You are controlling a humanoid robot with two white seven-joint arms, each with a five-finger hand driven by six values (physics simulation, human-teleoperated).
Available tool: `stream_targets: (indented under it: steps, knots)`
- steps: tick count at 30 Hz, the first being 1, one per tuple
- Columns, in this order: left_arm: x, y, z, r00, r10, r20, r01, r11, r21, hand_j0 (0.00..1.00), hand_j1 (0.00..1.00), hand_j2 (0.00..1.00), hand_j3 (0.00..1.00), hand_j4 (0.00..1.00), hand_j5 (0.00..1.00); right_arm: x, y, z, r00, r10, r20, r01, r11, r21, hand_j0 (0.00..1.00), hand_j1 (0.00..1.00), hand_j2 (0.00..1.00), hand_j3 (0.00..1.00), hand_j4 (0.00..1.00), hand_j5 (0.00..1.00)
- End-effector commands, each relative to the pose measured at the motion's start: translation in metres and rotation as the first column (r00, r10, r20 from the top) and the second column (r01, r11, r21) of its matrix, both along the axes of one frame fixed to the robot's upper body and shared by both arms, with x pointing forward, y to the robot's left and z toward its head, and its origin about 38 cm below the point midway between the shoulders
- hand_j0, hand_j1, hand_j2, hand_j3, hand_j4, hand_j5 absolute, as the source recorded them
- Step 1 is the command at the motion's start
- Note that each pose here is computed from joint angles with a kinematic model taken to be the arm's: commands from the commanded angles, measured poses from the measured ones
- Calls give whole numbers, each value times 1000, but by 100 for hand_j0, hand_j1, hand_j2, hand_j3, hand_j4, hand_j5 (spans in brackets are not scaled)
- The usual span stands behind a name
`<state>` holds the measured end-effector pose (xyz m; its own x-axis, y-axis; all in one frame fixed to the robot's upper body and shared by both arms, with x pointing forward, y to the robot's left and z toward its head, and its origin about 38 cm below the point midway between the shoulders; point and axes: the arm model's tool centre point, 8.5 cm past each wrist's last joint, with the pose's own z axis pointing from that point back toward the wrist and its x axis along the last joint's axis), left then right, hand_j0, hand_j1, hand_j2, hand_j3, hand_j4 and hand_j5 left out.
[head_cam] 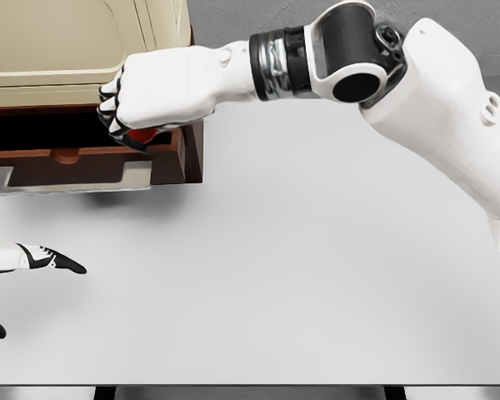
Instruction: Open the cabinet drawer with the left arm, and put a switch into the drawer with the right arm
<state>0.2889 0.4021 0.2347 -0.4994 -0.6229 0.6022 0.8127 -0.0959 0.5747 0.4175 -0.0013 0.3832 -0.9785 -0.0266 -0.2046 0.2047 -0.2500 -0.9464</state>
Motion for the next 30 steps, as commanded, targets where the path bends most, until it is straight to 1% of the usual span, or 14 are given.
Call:
stream_targets:
  steps: [1, 5, 9, 12, 13, 15, 18, 20, 21, 26, 27, 28, 29, 30]
  knots:
    - [1, 0, 1, 1000, 4, -1, -4, 1000, -6, 100, 100, 100, 100, 100, 100, 5, 16, -5, 999, 0, -38, 0, 1000, 8, 27, 27, 27, 27, 27, 27]
    - [0, 0, 1, 1000, 6, -1, -6, 1000, -5, 100, 100, 100, 100, 100, 100, 28, 27, -1, 996, -54, -75, 55, 998, 6, 26, 26, 26, 26, 26, 26]
    - [0, 0, 0, 1000, 6, -2, -6, 1000, -5, 100, 100, 100, 100, 100, 100, 42, 45, -8, 989, -85, -122, 85, 996, -6, 26, 26, 26, 26, 26, 26]
    - [0, 0, 0, 1000, 6, -2, -6, 1000, -5, 100, 100, 100, 100, 100, 100, 45, 52, -13, 986, -93, -137, 91, 996, -19, 26, 26, 26, 26, 26, 26]
    - [0, 0, 0, 1000, 6, -2, -6, 1000, -5, 100, 100, 100, 100, 100, 100, 49, 52, -16, 984, -106, -147, 103, 994, -23, 26, 26, 26, 26, 26, 26]
    - [0, 0, 0, 1000, 6, -2, -6, 1000, -5, 100, 100, 100, 100, 100, 100, 48, 58, -23, 983, -103, -155, 98, 994, -42, 26, 26, 26, 26, 26, 26]
    - [0, 0, 0, 1000, 6, -2, -6, 1000, -5, 100, 100, 100, 100, 100, 100, 54, 62, -30, 976, -124, -179, 117, 992, -51, 26, 26, 26, 26, 26, 26]
    - [0, 0, 0, 1000, 6, -2, -6, 1000, -5, 100, 100, 100, 100, 100, 100, 59, 63, -37, 971, -144, -189, 132, 988, -76, 27, 27, 27, 27, 27, 27]
    - [0, 0, 0, 1000, 6, -2, -6, 1000, -5, 100, 100, 100, 100, 100, 100, 59, 63, -36, 972, -144, -186, 132, 988, -77, 27, 27, 27, 27, 27, 27]
    - [0, 0, 0, 1000, 6, -2, -6, 1000, -5, 100, 100, 100, 100, 100, 100, 58, 65, -37, 974, -143, -177, 129, 988, -88, 36, 36, 36, 36, 36, 36]
    - [0, 0, 0, 1000, 6, -2, -6, 1000, -5, 100, 100, 100, 100, 100, 100, 58, 65, -38, 974, -146, -171, 131, 987, -96, 47, 47, 47, 47, 47, 47]
    - [0, 0, 0, 1000, 6, -2, -6, 1000, -5, 100, 100, 100, 100, 100, 100, 58, 65, -43, 977, -152, -152, 134, 984, -122, 82, 82, 82, 82, 82, 82]
    - [0, 0, 0, 1000, 6, -2, -6, 1000, -5, 100, 100, 100, 100, 100, 100, 59, 65, -46, 980, -162, -118, 144, 979, -145, 100, 100, 100, 100, 100, 100]
    - [0, 0, 0, 1000, 6, -2, -6, 1000, -5, 100, 100, 100, 100, 100, 100, 59, 65, -47, 980, -164, -110, 147, 977, -152, 100, 100, 100, 100, 100, 100]
